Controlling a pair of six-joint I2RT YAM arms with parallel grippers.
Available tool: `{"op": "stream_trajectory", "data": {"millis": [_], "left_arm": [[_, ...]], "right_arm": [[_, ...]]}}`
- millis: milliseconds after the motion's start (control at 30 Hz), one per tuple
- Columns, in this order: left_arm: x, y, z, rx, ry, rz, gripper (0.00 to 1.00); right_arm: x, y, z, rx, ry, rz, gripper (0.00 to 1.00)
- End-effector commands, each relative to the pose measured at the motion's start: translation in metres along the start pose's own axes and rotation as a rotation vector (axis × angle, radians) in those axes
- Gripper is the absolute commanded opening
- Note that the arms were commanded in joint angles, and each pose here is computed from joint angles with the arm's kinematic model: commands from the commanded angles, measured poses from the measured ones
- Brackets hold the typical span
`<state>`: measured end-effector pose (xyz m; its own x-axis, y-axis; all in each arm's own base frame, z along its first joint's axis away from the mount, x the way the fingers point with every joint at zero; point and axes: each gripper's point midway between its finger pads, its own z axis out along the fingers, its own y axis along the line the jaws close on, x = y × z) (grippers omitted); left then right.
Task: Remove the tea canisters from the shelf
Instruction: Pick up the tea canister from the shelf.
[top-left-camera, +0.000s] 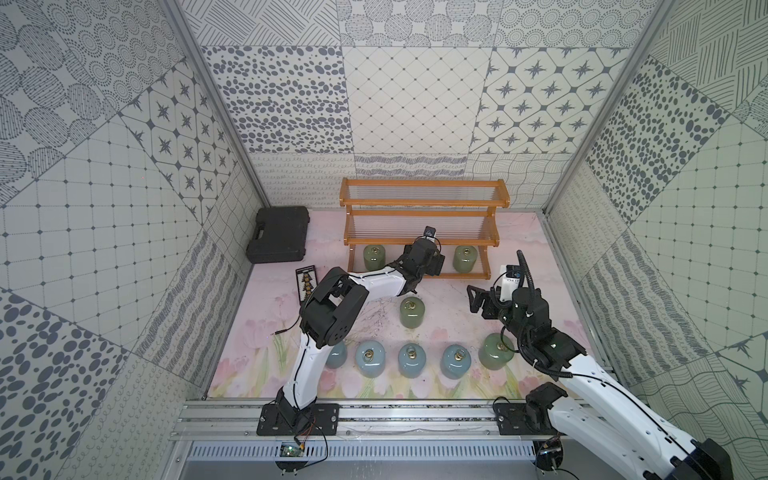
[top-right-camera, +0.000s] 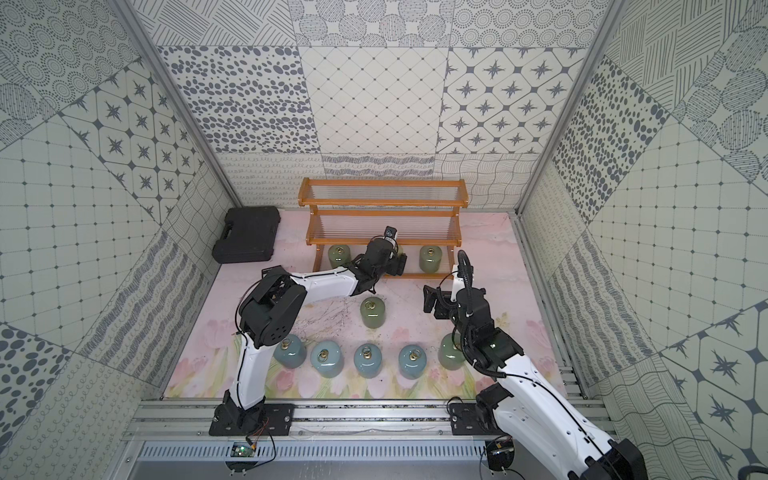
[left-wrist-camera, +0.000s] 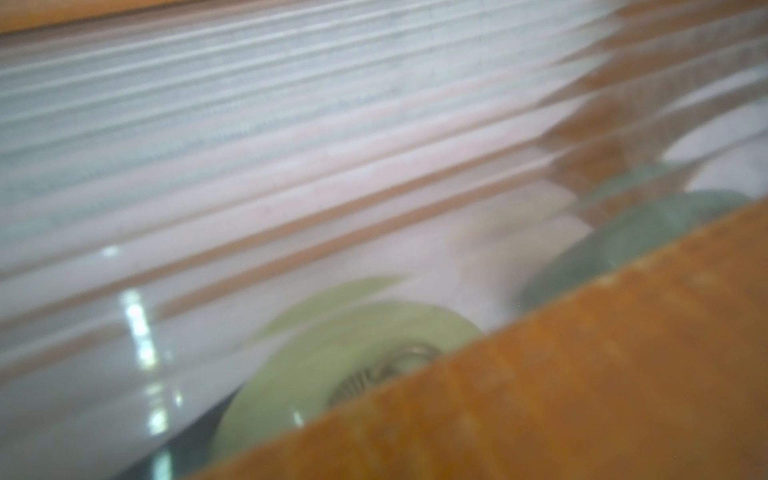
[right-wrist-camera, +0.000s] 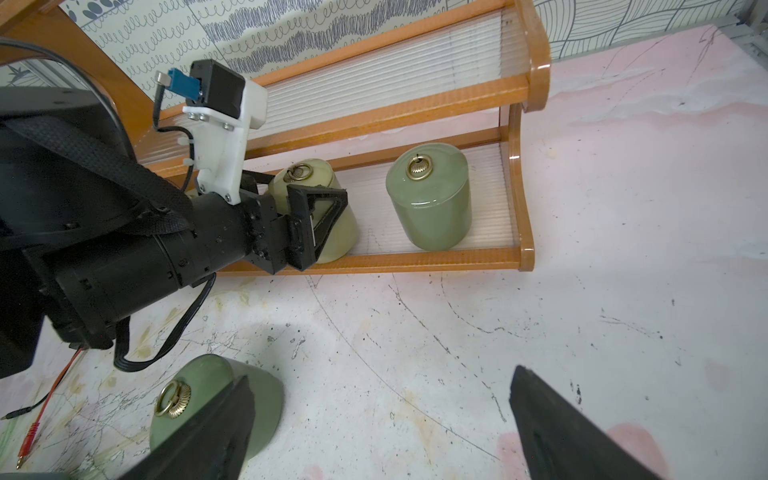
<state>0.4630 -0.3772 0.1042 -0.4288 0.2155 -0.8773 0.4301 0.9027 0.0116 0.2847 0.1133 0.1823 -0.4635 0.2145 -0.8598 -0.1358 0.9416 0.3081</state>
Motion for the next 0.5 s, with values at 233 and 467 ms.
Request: {"op": "stream_trajectory", "data": {"millis": [233, 467], "left_arm": [[-0.009, -0.014, -0.013, 0.103, -0.03, -0.055, 0.77], [-0.02, -0.022, -0.03, 0.17, -0.041, -0.06, 0.76]], "right_arm": [[-0.004, -0.004, -0.003, 0.006, -0.036, 0.028, 1.0], [-0.004, -0.005, -0.005, 0.007, -0.038, 0.029, 1.0]]}}
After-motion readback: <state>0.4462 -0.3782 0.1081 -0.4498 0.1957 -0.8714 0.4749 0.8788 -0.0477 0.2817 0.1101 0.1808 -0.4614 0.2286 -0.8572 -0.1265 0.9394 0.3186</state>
